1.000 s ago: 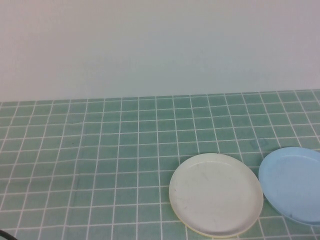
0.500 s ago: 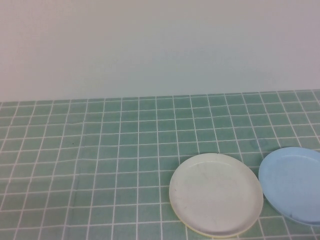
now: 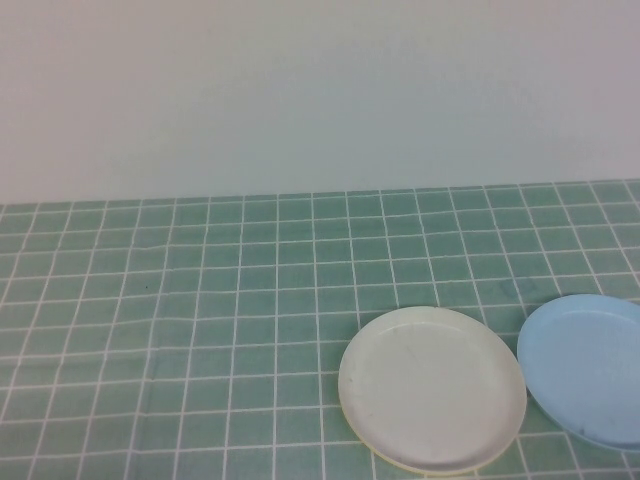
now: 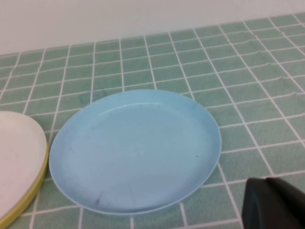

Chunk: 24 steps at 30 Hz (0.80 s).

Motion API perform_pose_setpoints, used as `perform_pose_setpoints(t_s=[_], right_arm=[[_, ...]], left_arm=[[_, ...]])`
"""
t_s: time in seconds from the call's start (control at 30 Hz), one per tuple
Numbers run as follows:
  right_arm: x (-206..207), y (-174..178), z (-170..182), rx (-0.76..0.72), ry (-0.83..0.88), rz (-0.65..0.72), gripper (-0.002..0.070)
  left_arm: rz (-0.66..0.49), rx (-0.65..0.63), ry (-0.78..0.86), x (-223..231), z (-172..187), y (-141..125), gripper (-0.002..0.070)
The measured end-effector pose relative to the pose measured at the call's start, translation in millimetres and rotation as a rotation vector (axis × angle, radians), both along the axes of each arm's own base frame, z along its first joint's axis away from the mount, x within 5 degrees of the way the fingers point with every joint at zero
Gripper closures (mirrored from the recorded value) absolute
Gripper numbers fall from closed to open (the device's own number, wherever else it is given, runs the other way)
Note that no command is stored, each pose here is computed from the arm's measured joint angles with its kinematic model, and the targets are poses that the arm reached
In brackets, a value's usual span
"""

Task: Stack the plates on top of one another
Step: Pick up the blue plate

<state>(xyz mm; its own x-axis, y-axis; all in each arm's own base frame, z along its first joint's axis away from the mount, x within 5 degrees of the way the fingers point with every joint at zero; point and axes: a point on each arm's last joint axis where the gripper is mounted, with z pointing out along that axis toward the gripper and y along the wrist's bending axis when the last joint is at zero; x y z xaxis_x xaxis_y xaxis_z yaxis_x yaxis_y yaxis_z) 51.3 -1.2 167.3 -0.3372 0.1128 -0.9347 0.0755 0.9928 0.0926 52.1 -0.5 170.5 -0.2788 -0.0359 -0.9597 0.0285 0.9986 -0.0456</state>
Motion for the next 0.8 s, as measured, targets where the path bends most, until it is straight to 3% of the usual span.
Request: perform_pose_setpoints(t_s=[0.8], right_arm=[[0.0, 0.0, 0.0, 0.0, 0.0, 0.0, 0.0678]], left_arm=[[0.004, -0.017, -0.001, 0.2, 0.2, -0.1, 0.0676]])
